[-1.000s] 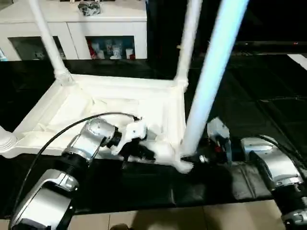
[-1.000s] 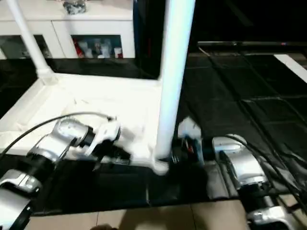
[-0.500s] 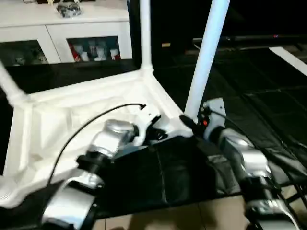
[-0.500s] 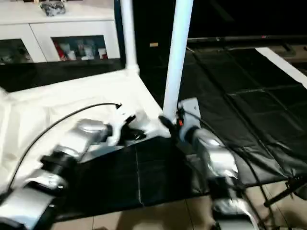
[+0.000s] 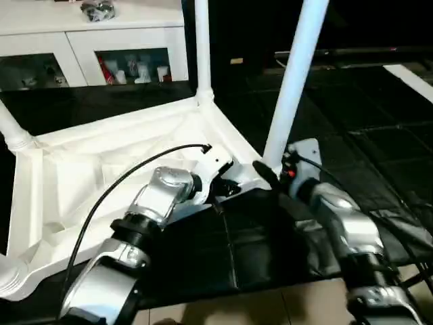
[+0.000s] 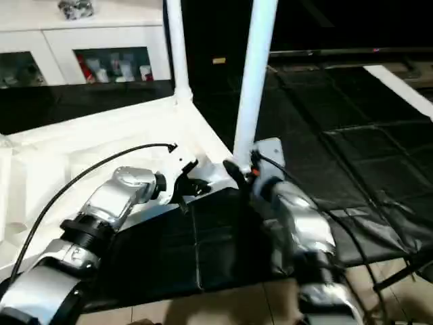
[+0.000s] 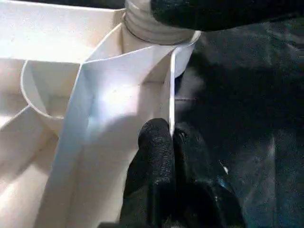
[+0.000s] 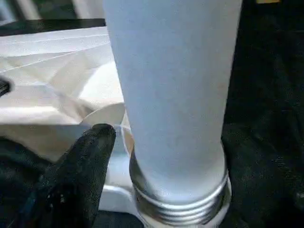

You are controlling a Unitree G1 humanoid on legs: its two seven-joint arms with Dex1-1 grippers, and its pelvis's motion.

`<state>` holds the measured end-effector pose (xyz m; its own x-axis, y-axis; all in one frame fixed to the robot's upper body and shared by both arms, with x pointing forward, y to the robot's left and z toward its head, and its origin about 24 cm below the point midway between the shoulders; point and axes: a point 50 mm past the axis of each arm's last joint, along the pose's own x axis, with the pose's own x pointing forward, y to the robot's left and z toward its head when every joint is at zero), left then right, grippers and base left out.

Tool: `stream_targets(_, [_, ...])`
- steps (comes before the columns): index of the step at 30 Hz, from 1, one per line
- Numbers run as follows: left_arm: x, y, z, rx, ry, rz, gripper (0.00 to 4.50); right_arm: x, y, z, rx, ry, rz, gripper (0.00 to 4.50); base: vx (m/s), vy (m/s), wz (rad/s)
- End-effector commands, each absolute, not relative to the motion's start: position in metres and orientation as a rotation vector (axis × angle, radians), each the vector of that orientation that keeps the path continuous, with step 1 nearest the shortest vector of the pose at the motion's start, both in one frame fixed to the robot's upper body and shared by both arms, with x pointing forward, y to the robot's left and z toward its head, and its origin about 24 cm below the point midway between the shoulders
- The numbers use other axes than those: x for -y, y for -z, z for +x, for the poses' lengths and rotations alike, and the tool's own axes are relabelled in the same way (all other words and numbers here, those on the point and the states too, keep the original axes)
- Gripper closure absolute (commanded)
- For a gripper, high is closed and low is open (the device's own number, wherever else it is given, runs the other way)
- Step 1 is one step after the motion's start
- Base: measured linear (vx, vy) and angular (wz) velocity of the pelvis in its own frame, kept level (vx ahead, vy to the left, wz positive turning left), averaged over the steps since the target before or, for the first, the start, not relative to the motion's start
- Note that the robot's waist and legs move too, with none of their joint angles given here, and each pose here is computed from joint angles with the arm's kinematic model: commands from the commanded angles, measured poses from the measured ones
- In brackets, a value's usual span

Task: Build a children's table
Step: Rotate leg to tighten

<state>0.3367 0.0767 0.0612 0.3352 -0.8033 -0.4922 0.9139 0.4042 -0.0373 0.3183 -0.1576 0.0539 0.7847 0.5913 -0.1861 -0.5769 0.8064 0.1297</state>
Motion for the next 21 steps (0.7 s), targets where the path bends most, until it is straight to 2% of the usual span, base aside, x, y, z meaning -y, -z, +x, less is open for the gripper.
stream_targets(1, [-0.074, -0.080, 0.339, -0.354, 1.207, 0.283, 4.50, 0.149, -0.052, 0.309, -0.217, -0.785, 0.070, 0.38, 0.000, 0.000, 0.00])
stream_targets(2, [-0.077, -0.080, 0.339, -0.348, 1.227, 0.297, 4.50, 0.155, -0.054, 0.307, -0.212, -0.809, 0.063, 0.11, 0.000, 0.000, 0.00])
stream_targets(8, [-0.095, -0.076, 0.324, -0.407, 1.456, 0.366, 4.50, 0.182, -0.072, 0.299, -0.200, -0.989, 0.000, 0.03, 0.000, 0.000, 0.00])
stream_targets(13, [-0.102, -0.072, 0.321, -0.439, 1.509, 0.411, 4.50, 0.183, -0.076, 0.291, -0.234, -1.140, -0.001, 0.03, 0.000, 0.000, 0.00])
stream_targets(15, [-0.109, -0.069, 0.318, -0.469, 1.563, 0.454, 4.50, 0.183, -0.076, 0.286, -0.268, -1.247, -0.051, 0.03, 0.000, 0.000, 0.00])
stream_targets(21, [-0.118, -0.066, 0.313, -0.504, 1.643, 0.520, 4.50, 0.178, -0.073, 0.285, -0.293, -1.340, -0.077, 0.03, 0.000, 0.000, 0.00])
